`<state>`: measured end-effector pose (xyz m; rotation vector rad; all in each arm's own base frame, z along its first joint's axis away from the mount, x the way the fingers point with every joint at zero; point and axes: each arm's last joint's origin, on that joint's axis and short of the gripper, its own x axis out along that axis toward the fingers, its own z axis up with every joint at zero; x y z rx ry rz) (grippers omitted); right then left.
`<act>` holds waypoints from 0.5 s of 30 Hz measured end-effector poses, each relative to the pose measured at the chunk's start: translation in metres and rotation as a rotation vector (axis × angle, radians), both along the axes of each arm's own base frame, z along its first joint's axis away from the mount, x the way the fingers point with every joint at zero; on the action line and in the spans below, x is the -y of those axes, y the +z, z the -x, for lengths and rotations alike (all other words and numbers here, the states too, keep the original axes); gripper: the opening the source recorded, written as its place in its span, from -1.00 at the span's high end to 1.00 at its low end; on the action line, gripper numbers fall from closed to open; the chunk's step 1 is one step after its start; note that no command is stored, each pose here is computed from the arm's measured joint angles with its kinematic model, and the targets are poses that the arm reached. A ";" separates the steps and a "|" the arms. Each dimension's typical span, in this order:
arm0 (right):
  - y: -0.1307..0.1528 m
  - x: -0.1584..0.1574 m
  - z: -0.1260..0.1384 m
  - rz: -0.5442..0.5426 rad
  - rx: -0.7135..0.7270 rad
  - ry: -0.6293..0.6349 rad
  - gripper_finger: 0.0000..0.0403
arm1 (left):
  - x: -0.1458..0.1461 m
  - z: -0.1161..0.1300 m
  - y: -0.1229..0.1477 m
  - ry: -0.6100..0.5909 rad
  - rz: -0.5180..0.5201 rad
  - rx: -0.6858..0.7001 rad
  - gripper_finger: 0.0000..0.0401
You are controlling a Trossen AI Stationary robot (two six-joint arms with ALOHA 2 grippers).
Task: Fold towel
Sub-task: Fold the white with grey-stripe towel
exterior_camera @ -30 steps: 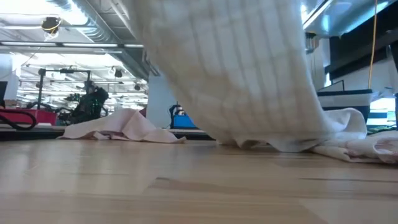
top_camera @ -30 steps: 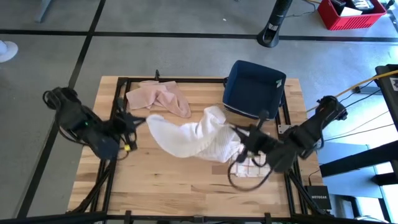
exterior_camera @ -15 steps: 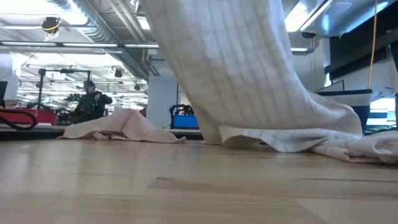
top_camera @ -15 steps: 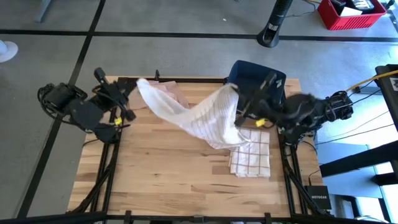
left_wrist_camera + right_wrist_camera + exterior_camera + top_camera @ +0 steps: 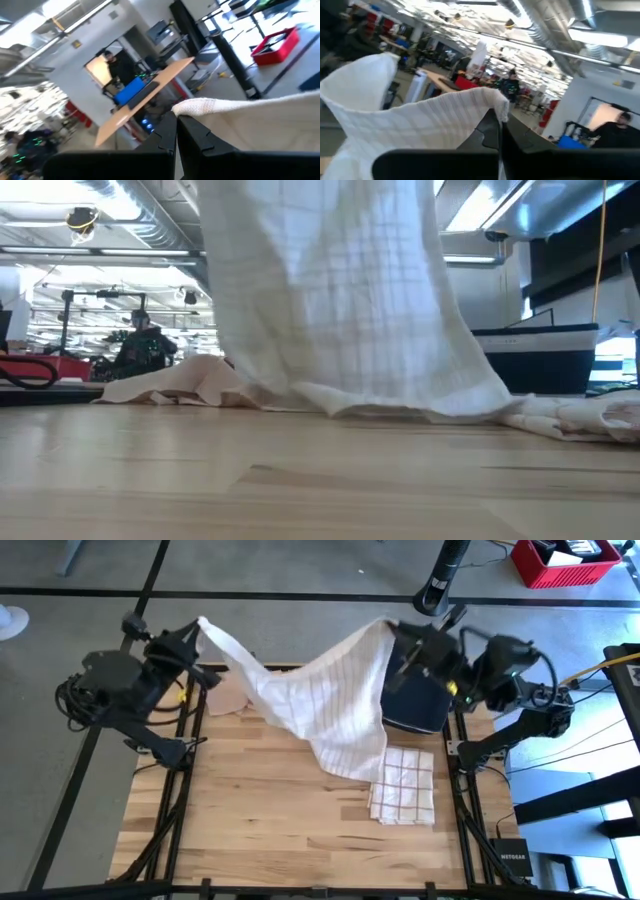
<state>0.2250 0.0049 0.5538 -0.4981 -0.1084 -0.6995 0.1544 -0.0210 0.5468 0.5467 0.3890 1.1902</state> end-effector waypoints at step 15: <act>0.050 0.014 0.014 0.243 0.064 -0.060 0.99 | -0.010 0.014 0.062 -0.212 -0.219 0.199 1.00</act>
